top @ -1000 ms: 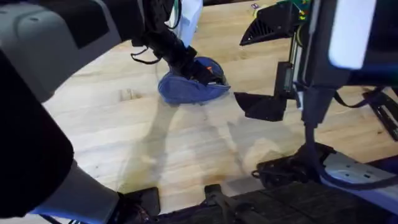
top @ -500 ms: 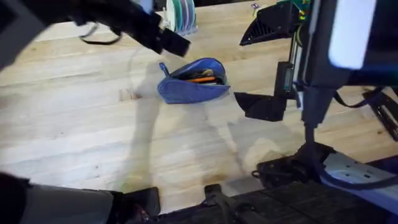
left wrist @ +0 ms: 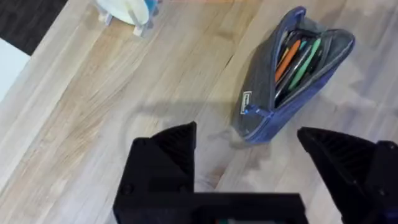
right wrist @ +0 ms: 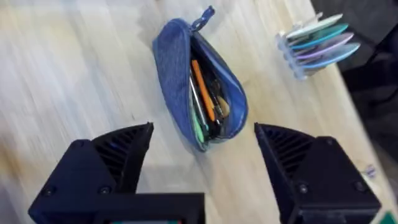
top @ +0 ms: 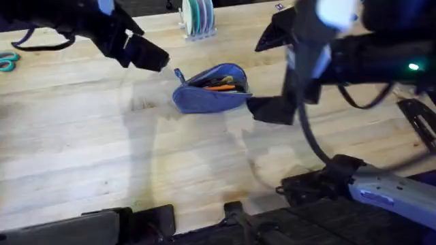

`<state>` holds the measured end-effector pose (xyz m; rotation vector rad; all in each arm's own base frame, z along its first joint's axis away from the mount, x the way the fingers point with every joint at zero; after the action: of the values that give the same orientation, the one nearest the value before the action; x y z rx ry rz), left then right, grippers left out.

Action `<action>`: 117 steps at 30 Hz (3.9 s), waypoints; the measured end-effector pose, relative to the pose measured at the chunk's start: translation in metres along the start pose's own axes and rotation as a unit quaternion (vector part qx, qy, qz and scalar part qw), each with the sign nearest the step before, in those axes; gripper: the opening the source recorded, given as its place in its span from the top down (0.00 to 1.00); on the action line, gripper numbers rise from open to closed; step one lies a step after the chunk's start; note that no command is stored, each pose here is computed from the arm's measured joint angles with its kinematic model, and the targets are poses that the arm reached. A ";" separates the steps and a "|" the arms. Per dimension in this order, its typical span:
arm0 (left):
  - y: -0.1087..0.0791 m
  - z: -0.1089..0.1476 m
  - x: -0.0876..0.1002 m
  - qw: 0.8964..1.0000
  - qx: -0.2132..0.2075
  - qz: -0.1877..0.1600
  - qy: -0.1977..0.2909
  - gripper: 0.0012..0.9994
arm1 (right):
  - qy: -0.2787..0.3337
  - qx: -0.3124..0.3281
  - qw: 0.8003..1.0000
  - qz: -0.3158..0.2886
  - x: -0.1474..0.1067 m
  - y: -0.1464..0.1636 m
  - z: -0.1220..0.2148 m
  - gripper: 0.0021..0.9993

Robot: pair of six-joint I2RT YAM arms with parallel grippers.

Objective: Unzip the bag, pick up the pens from the table one at a time and place them inside, then zip the bag closed.

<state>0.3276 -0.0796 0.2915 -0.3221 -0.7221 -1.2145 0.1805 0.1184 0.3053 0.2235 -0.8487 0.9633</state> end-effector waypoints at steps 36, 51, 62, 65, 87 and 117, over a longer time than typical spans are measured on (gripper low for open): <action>0.005 0.017 -0.086 0.982 -0.103 -0.159 -0.004 0.01 | -0.040 0.172 0.934 -0.309 0.043 -0.011 -0.106 0.00; 0.017 -0.009 -0.096 0.982 -0.123 -0.134 -0.055 0.01 | -0.022 0.178 0.902 -0.393 0.038 -0.022 -0.169 0.00; 0.018 -0.009 -0.096 0.982 -0.122 -0.135 -0.058 0.01 | -0.019 0.179 0.889 -0.421 0.027 -0.028 -0.216 0.00; 0.018 -0.009 -0.096 0.982 -0.122 -0.135 -0.058 0.01 | -0.012 0.179 0.884 -0.431 0.023 -0.028 -0.225 0.00; 0.018 -0.009 -0.096 0.982 -0.122 -0.135 -0.058 0.01 | 0.000 0.179 0.875 -0.450 0.017 -0.027 -0.233 0.97; 0.025 -0.066 -0.108 0.972 -0.175 -0.093 -0.126 0.01 | -0.049 0.173 0.878 -0.443 0.044 -0.032 -0.191 0.97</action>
<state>0.3545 -0.0308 0.1758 -0.7249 -0.7661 -1.4987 0.3210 0.2268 0.2161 0.8941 -0.5510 0.2202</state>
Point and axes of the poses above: each hand's point on the last joint's axis, 136 mm out from that joint toward the fingers, its own z axis back along the fingers, its own y axis along the line the jaws close on, x = y × z, the point moved 8 cm from there along z, back along the fingers, and after that the axes turned 14 degrees about -z, right-handed, at the moved point
